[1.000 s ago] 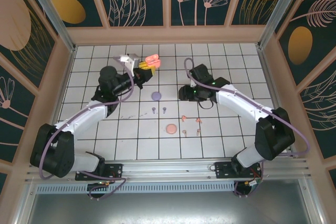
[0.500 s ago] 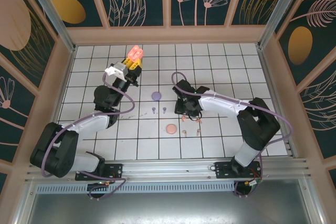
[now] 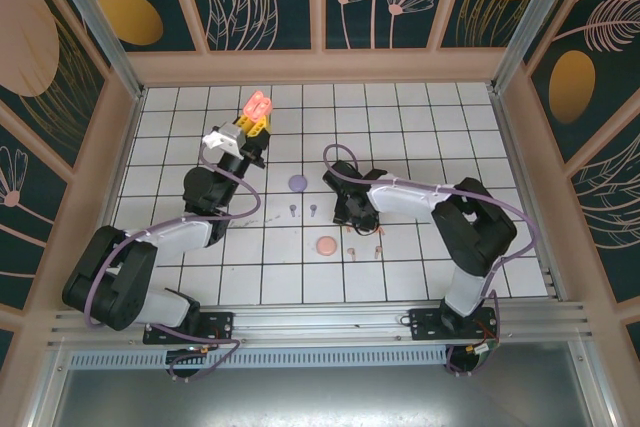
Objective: Insert wireless bluetooth earbuds into charging case
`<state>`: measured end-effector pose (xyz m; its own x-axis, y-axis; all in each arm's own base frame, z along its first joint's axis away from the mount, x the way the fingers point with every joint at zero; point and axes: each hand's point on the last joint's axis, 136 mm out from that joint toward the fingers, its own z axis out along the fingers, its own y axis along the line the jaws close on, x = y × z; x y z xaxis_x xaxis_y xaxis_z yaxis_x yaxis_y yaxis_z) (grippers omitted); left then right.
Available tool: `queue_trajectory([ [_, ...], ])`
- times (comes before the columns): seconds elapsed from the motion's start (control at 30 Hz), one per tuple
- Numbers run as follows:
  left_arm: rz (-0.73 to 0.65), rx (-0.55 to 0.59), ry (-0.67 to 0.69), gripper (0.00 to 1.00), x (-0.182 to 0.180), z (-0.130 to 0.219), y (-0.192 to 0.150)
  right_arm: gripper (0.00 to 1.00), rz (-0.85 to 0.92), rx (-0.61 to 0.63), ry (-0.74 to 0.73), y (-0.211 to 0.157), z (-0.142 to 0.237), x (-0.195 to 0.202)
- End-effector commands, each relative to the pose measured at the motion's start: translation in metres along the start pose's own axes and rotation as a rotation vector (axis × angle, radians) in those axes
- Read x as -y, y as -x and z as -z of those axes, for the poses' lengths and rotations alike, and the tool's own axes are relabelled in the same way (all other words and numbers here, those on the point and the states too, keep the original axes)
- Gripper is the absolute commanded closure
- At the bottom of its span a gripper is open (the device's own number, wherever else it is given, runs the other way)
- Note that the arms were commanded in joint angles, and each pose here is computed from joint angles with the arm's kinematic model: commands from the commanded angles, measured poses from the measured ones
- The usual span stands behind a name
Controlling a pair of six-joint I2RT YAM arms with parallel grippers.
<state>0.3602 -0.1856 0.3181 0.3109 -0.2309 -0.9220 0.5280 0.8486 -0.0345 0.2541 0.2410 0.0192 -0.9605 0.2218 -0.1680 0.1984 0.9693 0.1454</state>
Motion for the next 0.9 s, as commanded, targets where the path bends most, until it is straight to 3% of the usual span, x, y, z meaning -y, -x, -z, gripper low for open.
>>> queue_trajectory([
  [0.0, 0.007, 0.037, -0.040, 1.00, 0.010, 0.001, 0.005, 0.56, -0.031, 0.003, -0.037, -0.003, -0.007, 0.006],
  [0.87, 0.028, 0.010, -0.080, 1.00, 0.022, 0.000, -0.006, 0.73, -0.028, -0.011, -0.042, -0.010, -0.017, -0.001],
])
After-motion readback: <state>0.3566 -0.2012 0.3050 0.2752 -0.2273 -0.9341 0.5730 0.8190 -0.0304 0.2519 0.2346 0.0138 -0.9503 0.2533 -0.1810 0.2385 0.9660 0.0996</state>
